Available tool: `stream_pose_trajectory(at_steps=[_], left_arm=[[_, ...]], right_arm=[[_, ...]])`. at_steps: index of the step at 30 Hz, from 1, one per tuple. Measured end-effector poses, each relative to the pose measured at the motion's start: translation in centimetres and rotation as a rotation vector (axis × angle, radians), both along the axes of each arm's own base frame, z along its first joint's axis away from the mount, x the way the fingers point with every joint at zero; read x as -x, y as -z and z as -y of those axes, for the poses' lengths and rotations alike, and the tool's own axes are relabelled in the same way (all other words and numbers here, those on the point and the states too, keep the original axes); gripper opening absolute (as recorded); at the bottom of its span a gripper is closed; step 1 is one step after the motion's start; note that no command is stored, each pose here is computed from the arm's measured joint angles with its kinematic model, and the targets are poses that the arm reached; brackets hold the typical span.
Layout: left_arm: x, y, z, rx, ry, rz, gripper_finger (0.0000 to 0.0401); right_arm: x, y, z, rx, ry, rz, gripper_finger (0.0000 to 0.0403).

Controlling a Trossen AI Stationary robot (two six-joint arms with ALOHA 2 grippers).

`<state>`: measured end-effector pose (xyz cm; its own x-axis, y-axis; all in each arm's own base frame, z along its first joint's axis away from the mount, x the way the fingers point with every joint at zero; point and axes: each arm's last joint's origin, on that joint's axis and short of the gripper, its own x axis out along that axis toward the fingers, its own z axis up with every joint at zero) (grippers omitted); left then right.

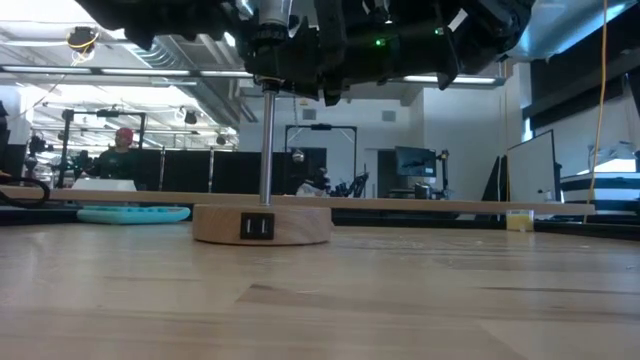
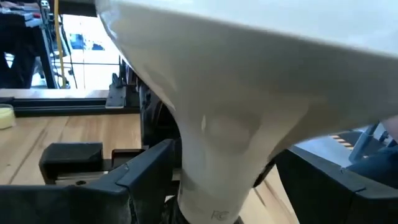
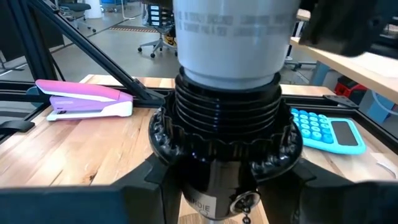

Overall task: Screw lightbulb
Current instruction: Remove the light bulb from the lamp

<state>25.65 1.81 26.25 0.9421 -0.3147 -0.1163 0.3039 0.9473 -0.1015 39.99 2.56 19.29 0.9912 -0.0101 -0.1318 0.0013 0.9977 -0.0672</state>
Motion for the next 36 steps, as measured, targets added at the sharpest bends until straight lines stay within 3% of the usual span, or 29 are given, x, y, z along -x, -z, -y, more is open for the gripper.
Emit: stream_pose_trajectory(at_steps=[4, 9, 10, 14, 21, 27, 34, 36], left_arm=[[-0.2, 0.1, 0.0, 0.003, 0.003, -0.009, 0.0238], [-0.2, 0.1, -0.1, 0.003, -0.021, -0.014, 0.0136], [-0.2, 0.1, -0.1, 0.001, -0.028, -0.016, 0.0132], [0.0, 0.0, 0.6, -0.006, -0.115, -0.041, 0.0132], [0.2, -0.1, 3.6, -0.045, -0.48, -0.04, 0.0132], [-0.3, 0.6, 6.1, 0.007, -0.765, 0.005, 0.0132], [-1.2, 1.4, 6.8, 0.016, -0.828, 0.038, 0.0135], [-1.2, 1.3, 6.8, -0.005, -0.816, 0.039, 0.0163]], right_arm=[[0.0, 0.0, 0.0, 0.0, 0.0, 0.0, 0.016], [0.0, 0.0, 0.0, -0.002, 0.008, -0.001, 0.016], [0.0, 0.0, 0.0, -0.003, 0.013, -0.002, 0.016], [0.0, 0.1, 0.1, -0.012, 0.051, -0.004, 0.016], [0.1, 0.0, 0.4, -0.035, 0.173, 0.003, 0.016], [-0.1, -0.1, 0.5, -0.049, 0.221, 0.005, 0.016], [0.0, 0.0, 0.5, -0.065, 0.24, 0.002, 0.016], [0.0, 0.0, 0.5, -0.064, 0.235, -0.002, 0.016]])
